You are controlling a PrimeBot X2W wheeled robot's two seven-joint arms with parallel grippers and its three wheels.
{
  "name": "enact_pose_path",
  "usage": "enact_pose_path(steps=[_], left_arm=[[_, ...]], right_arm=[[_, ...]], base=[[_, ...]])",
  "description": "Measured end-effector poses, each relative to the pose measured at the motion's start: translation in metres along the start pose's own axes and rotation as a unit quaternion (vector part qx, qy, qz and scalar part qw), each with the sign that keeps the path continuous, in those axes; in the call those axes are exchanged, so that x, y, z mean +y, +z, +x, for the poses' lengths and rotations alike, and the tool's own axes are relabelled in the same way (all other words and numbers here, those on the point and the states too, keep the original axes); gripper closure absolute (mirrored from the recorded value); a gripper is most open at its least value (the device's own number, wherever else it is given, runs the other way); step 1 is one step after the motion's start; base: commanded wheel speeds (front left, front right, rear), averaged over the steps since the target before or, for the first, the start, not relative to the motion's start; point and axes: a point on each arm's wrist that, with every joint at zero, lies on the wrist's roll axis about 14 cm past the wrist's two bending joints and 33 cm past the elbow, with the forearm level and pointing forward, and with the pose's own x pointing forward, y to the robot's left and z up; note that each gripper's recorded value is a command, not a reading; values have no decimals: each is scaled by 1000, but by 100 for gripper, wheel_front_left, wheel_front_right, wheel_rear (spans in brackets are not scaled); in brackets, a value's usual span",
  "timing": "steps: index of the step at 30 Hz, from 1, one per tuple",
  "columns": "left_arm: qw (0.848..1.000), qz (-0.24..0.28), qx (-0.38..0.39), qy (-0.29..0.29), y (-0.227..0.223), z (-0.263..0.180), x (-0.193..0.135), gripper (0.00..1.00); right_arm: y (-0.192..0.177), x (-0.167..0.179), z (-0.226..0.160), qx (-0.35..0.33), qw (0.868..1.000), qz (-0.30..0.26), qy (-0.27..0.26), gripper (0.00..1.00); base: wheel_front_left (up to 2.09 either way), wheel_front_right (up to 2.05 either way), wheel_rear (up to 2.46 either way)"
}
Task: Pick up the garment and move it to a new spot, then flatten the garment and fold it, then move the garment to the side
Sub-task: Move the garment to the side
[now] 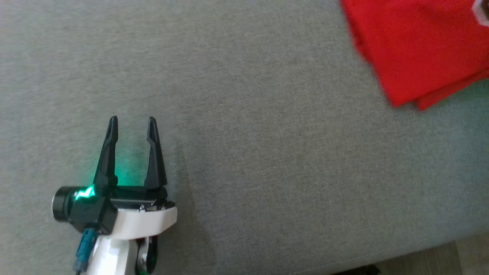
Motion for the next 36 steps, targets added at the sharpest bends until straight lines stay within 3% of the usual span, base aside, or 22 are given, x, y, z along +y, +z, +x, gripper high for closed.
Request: enact_pose_path(steps=[4, 5, 6, 7, 11, 16, 22, 29, 36], left_arm=[[1000, -7, 8, -9, -10, 10, -5, 0], [1000, -9, 8, -11, -12, 12, -6, 0], [1000, -9, 9, -12, -13, 14, -6, 0], [1000, -10, 9, -14, -13, 15, -6, 0], [1000, -6, 0, -14, -6, 15, -6, 0], [1000, 5, -23, -4, 15, 9, -4, 0], [998, 15, -53, 9, 44, -7, -1, 0], [999, 3, -34, 35, 43, -60, 7, 0], [998, 8, -54, 43, 55, -111, 10, 0]], right_arm=[[9, -44, -9, -1, 998, -28, -59, 100], [6, -55, -13, 6, 997, -36, -74, 75], [2, -62, -17, 17, 995, -45, -86, 60], [-5, -69, -23, 32, 993, -50, -99, 0], [-21, -73, -41, 63, 988, -72, -123, 0], [6, -48, -49, -14, 989, -89, -116, 0], [8, 36, -64, -90, 995, -36, -24, 0], [-19, 134, -114, -87, 990, 58, 90, 0], [-13, 168, -168, -111, 981, 108, 118, 0]], base=[[0, 0, 0], [0, 0, 0], [0, 0, 0], [0, 0, 0], [0, 0, 0], [0, 0, 0], [0, 0, 0], [0, 0, 0], [0, 0, 0]])
